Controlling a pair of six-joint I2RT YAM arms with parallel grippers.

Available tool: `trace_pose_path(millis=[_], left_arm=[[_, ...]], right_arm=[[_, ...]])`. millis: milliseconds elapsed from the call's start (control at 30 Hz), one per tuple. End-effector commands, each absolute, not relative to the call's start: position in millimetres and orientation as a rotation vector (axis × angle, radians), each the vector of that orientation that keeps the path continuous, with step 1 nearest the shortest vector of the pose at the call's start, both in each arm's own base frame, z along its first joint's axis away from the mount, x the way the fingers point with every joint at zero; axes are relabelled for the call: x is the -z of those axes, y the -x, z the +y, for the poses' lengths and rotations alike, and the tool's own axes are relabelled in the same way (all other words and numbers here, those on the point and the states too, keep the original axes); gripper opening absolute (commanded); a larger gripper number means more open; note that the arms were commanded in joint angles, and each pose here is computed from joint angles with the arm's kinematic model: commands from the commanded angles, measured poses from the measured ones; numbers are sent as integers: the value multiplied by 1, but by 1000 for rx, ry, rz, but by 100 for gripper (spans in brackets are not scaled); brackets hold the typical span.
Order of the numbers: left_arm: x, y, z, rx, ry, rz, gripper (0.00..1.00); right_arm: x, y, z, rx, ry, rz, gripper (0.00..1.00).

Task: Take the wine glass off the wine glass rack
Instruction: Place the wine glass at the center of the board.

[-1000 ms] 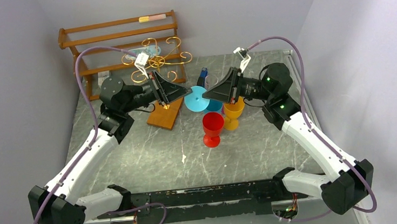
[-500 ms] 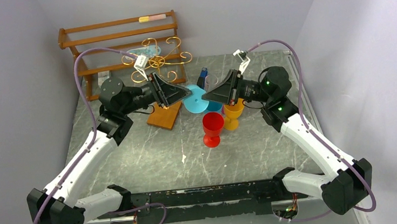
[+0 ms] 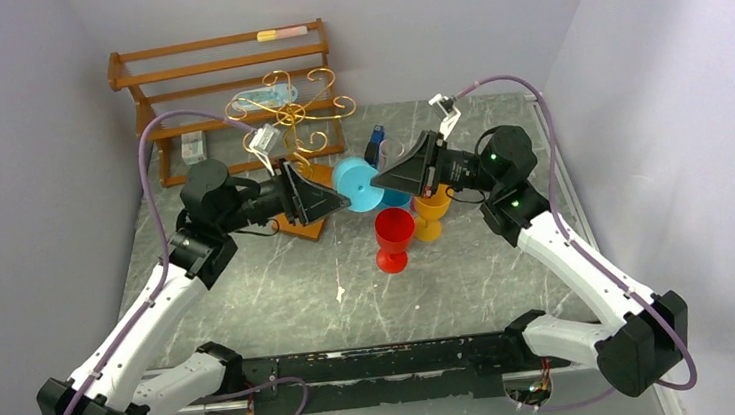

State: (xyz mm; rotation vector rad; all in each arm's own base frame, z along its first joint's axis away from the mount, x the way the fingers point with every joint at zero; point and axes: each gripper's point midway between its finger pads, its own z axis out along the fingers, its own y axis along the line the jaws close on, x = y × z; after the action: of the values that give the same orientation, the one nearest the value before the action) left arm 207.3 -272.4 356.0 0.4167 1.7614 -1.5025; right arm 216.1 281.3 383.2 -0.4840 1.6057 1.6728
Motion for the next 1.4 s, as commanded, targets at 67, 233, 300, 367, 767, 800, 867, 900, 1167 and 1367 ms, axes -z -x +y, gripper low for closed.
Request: trace_pose_path(millis=[67, 233, 300, 367, 767, 800, 867, 900, 1167, 1367], left_arm=[[-364, -194, -285, 1587, -457, 1719, 53], [-365, -193, -290, 1588, -456, 1716, 34], [-364, -191, -291, 1603, -461, 1711, 27], [-361, -190, -290, 1599, -465, 1717, 24], [-355, -185, -288, 1569, -507, 1738, 22], [-356, -185, -287, 1565, -502, 1733, 19], [-357, -186, -286, 1562, -484, 1725, 15], [-358, -186, -286, 1565, -474, 1720, 15], [-366, -189, -285, 1612, -395, 1666, 33], [-373, -188, -283, 1639, -362, 1615, 28]], right_arm=[[-381, -215, 293, -1663, 520, 1605, 0], [-379, -214, 298, -1660, 525, 1616, 0], [-377, -216, 297, -1650, 510, 1619, 0], [-376, -218, 296, -1639, 494, 1619, 0], [-375, -230, 294, -1598, 407, 1607, 0], [-375, -230, 294, -1600, 409, 1609, 0], [-375, -229, 294, -1606, 418, 1610, 0], [-375, -229, 295, -1609, 421, 1611, 0], [-376, -227, 295, -1613, 436, 1615, 0], [-374, -225, 296, -1627, 446, 1621, 0]])
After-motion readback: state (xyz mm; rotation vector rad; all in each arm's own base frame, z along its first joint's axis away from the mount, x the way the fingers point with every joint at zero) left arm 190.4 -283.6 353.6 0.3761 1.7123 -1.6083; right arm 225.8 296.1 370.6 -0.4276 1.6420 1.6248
